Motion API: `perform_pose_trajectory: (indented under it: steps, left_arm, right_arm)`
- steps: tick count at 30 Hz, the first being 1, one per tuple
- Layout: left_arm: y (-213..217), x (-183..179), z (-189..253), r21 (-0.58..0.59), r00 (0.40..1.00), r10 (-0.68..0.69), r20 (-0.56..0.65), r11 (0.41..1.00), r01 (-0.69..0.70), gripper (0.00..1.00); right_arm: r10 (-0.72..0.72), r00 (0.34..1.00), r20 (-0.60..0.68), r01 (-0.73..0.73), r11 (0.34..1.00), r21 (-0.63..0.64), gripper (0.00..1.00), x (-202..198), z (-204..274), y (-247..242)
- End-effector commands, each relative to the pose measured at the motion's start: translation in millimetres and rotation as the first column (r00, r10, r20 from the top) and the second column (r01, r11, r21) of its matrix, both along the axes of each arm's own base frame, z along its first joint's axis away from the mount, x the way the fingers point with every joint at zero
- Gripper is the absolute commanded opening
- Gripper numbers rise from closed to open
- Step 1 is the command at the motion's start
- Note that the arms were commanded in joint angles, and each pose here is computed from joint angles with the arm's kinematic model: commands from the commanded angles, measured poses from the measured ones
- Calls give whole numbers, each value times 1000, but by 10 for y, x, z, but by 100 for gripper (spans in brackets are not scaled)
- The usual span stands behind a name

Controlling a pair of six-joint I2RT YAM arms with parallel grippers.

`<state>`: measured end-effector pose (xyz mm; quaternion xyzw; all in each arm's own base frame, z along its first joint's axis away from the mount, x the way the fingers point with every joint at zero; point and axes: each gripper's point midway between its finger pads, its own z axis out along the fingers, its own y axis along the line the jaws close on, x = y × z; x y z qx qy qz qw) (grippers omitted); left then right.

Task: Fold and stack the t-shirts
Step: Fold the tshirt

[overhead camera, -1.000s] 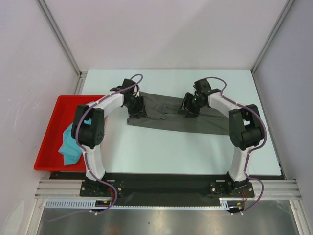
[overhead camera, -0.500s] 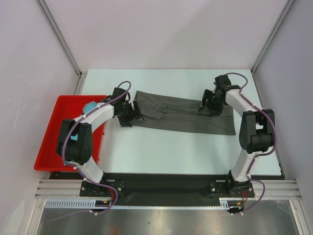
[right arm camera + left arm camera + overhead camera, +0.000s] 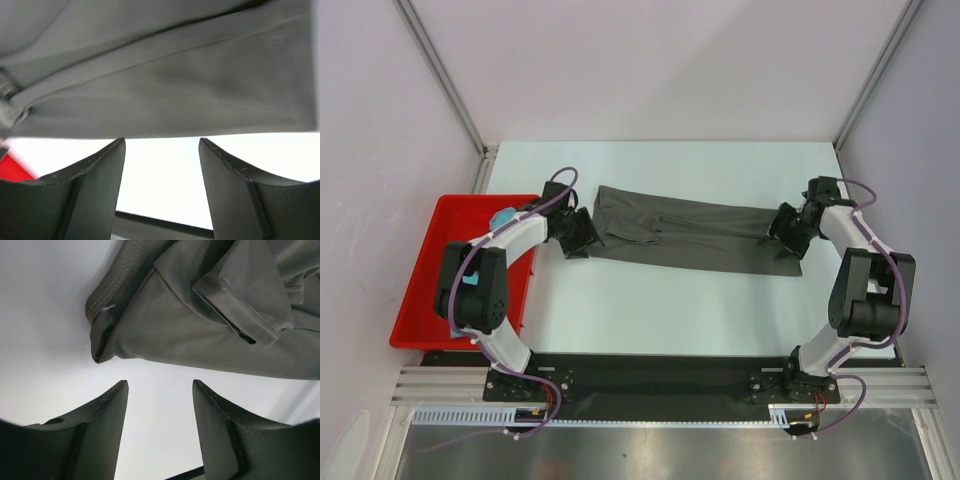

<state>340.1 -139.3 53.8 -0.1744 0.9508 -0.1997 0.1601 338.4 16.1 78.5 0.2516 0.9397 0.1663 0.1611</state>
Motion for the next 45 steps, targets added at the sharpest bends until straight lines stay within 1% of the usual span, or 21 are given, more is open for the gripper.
perform_pose_trajectory:
  steps: [1,3,4,5,6,7,8,9,10,12,13,15,16,18,23,29,36,39,42,44,45]
  left_arm:
    - [-87,199,166,-46,997,-23,79,999,27,59]
    - [-146,288,246,-68,993,-47,111,996,54,60]
    - [-173,323,272,-77,991,-59,122,995,69,62]
    - [-217,408,354,-90,986,-75,151,992,90,64]
    - [-260,466,373,-95,978,-108,180,987,127,66]
    - [-272,510,319,-91,976,-122,178,986,140,70]
    - [-291,633,397,-87,970,-134,205,984,154,70]
    - [-269,638,347,-59,970,-157,184,984,170,70]
    - [-264,672,235,-45,972,-173,158,982,182,68]
    - [-229,773,244,7,964,-204,169,978,206,65]
    - [-207,803,216,30,962,-215,165,976,213,58]
    - [-132,837,151,83,963,-231,137,972,222,53]
    - [-98,849,132,103,965,-230,128,971,217,52]
    - [-127,860,118,91,963,-240,125,969,230,52]
    - [-298,920,158,14,956,-251,151,968,252,55]
    - [-456,927,83,-38,952,-277,134,958,284,57]
    - [-528,895,-17,-73,957,-279,84,956,285,46]
    - [-563,913,58,-86,954,-280,108,953,290,34]
    - [-659,941,198,-145,950,-277,140,944,297,29]
    - [-771,956,287,-217,950,-269,160,929,300,27]
    - [-809,961,304,-243,951,-263,164,923,298,22]
  right_arm:
    - [116,987,107,-133,977,167,66,71,236,610]
    - [145,981,127,-169,963,208,67,124,275,911]
    - [158,971,179,-195,956,217,68,239,332,1064]
    - [198,960,197,-244,938,247,68,236,360,1326]
    - [189,962,198,-240,929,280,68,281,337,1449]
    - [150,959,239,-225,917,329,69,420,411,1608]
    - [161,954,251,-248,895,370,69,427,449,1811]
    - [158,957,242,-246,885,395,68,478,380,1927]
    - [153,949,277,-262,872,413,68,573,433,2044]
    - [162,945,285,-280,852,443,66,673,534,2328]
    - [169,954,248,-267,854,447,63,712,398,2392]
    - [191,950,248,-288,843,454,60,810,459,2582]
    - [200,957,210,-277,843,461,59,808,333,2637]
    - [213,951,223,-297,827,478,56,837,398,2766]
    - [237,948,215,-313,824,472,56,802,359,2820]
    - [242,949,203,-309,844,438,55,732,293,2658]
    - [229,951,205,-298,853,427,54,691,311,2525]
    - [222,953,207,-292,859,422,54,692,316,2491]
    - [222,953,207,-291,861,417,54,687,311,2477]
    - [223,952,208,-292,862,414,54,682,305,2478]
    - [221,954,201,-287,863,415,54,677,278,2469]
